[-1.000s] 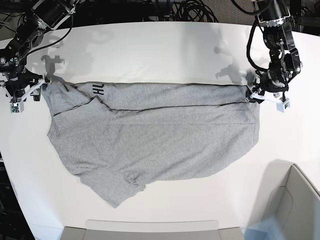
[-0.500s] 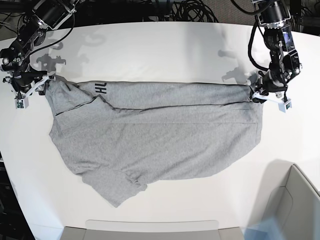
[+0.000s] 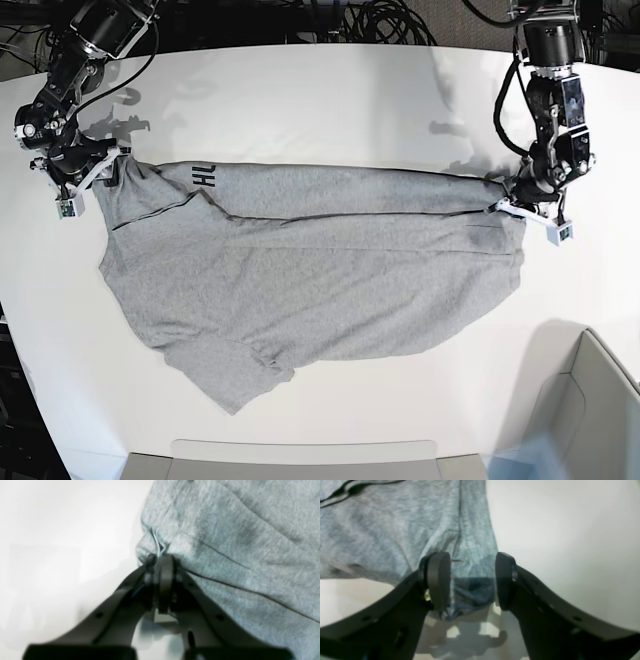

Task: Fold the T-shirt properly
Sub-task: 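Lower the folded edge with both grippers and release it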

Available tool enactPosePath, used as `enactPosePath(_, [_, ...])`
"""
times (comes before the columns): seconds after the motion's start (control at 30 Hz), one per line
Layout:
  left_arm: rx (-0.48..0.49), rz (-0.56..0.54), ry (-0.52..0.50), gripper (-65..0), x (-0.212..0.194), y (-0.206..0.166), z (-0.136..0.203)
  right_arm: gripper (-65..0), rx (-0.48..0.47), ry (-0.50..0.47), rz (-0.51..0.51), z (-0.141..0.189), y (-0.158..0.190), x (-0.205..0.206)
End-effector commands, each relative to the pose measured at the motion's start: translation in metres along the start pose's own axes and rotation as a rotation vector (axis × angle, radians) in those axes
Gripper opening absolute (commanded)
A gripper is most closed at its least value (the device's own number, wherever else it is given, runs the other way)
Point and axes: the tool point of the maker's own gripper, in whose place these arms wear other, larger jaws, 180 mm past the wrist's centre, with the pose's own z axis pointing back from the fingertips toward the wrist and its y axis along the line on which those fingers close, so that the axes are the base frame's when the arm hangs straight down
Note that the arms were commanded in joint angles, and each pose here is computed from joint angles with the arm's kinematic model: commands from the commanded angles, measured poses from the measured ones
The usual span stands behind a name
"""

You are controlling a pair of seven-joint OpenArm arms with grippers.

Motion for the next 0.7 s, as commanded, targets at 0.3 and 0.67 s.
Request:
enactPosePath(0.3, [0.033, -0.002, 0.131, -65.0, -0.032, 0.012, -0.001, -35.8, -0.019, -0.002, 0.009, -0.003, -0.027, -0.005])
enactPosePath(0.67, [0.072, -0.008, 0.209, -65.0, -0.077, 0.034, 0.005, -35.8, -0.047, 0.036, 0.047, 0.007, -0.024, -0.025])
